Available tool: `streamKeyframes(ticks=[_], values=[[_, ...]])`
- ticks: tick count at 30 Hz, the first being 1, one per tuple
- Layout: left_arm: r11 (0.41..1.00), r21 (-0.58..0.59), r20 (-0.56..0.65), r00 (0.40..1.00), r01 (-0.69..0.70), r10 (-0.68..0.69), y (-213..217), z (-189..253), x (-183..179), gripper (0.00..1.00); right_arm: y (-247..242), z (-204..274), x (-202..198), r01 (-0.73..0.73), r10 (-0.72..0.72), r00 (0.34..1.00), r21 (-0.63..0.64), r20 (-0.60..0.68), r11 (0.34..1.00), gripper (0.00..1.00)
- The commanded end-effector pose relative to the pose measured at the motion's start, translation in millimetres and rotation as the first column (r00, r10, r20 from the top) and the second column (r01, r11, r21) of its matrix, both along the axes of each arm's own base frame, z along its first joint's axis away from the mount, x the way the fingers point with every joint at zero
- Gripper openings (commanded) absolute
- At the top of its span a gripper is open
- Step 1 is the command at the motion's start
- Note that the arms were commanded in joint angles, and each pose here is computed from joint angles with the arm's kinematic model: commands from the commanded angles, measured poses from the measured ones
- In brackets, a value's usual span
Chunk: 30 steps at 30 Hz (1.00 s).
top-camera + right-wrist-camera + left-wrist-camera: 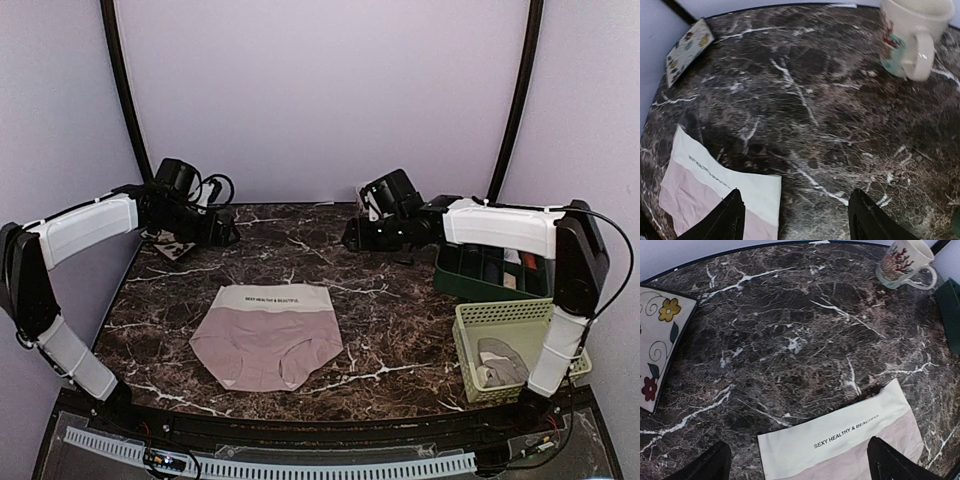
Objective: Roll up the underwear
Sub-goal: Flatten out the underwear at the center of the board.
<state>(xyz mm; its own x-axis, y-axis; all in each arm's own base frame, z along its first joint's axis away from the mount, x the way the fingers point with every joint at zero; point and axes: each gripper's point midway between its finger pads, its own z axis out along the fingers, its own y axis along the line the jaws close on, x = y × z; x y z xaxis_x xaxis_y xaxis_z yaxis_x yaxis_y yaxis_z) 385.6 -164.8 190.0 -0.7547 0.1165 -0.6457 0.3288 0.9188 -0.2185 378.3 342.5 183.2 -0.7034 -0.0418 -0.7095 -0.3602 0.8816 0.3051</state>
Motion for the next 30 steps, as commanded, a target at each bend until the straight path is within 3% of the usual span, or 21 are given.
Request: streamKeyframes(ticks=[1,7,13,17,22,30], values=[[0.988,0.083,0.056,0.991,-0.128,0.124,34,24,15,0.99,-12,32,22,0.042,-0.043,0.999,0.023,0.018,0.999,0.73],[0.993,0.064,-0.001,0.995,-0.094,0.095,40,3,-19,0.99,52,4,-26,-0.293,0.317,0.942,0.185,-0.115,0.938,0.67],[0.995,-0.025,-0.119,0.989,-0.092,0.089,35,-30,-61,0.99,114,-31,-59,-0.452,0.497,0.846,0.234,-0.192,0.861,0.65],[0.989,-0.094,-0.2,0.975,-0.115,0.094,29,-47,-82,0.99,144,-56,-64,-0.498,0.553,0.798,0.255,-0.24,0.829,0.63],[0.983,-0.08,-0.301,0.944,-0.165,0.133,33,-67,-97,0.99,158,-97,-68,-0.525,0.582,0.757,0.254,-0.297,0.812,0.61],[0.982,-0.073,-0.289,0.946,-0.177,0.149,36,-66,-98,0.99,141,-149,-61,-0.503,0.534,0.758,0.185,-0.376,0.844,0.57]])
